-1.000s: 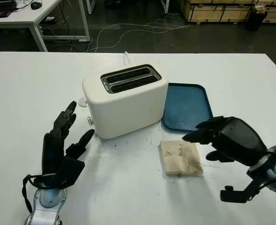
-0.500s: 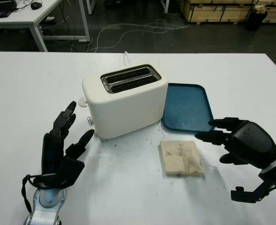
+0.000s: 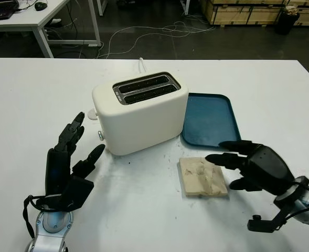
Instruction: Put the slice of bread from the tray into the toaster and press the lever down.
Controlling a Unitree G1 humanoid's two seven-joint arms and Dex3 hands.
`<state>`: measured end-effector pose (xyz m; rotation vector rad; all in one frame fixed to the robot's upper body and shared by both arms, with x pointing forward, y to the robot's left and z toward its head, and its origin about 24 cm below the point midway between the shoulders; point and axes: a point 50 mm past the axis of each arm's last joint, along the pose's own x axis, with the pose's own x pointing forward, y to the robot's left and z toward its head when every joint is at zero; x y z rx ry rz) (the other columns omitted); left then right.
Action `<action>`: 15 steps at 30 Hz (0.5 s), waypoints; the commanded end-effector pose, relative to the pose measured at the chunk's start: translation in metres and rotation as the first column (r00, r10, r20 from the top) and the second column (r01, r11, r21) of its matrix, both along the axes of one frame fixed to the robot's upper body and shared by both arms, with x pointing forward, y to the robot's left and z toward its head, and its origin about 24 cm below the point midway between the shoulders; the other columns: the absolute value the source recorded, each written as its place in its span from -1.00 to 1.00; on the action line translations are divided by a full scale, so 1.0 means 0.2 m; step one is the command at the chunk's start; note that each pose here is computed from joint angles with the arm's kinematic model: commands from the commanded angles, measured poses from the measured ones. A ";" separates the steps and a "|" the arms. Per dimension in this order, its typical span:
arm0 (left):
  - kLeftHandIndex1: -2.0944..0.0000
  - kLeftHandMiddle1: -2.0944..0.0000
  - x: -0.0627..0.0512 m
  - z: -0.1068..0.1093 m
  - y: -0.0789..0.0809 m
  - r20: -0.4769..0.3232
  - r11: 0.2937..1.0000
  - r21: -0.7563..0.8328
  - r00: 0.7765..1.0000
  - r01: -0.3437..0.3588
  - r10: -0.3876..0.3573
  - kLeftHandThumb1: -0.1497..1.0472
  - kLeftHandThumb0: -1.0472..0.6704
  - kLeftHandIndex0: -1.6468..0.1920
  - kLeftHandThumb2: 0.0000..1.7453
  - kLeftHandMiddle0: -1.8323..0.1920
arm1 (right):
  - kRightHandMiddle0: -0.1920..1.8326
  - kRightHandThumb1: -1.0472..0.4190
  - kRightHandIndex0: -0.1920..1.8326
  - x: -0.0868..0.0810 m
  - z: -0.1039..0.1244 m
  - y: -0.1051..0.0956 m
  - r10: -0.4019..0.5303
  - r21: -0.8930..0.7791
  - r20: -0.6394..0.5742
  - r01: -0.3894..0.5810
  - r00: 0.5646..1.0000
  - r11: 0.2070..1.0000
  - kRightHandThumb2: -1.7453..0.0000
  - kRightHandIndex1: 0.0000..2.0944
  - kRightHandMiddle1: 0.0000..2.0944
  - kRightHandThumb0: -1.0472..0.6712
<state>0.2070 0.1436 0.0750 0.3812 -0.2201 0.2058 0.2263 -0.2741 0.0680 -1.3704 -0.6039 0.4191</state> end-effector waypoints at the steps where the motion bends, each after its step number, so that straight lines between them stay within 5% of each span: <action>1: 1.00 0.99 0.00 0.01 0.01 0.008 1.000 0.011 1.000 -0.003 0.003 0.79 -0.51 0.43 -0.69 0.37 | -0.06 -0.08 -0.14 0.00 -0.03 0.02 0.027 -0.001 -0.011 -0.027 1.000 1.000 1.00 -1.00 -0.99 -0.19; 15: 1.00 1.00 0.00 0.01 0.01 0.011 1.000 0.002 1.000 -0.006 0.006 0.79 -0.54 0.43 -0.67 0.37 | -0.05 -0.05 -0.12 0.03 -0.08 0.04 0.047 -0.022 -0.024 -0.047 0.999 0.999 1.00 -0.99 -0.99 -0.09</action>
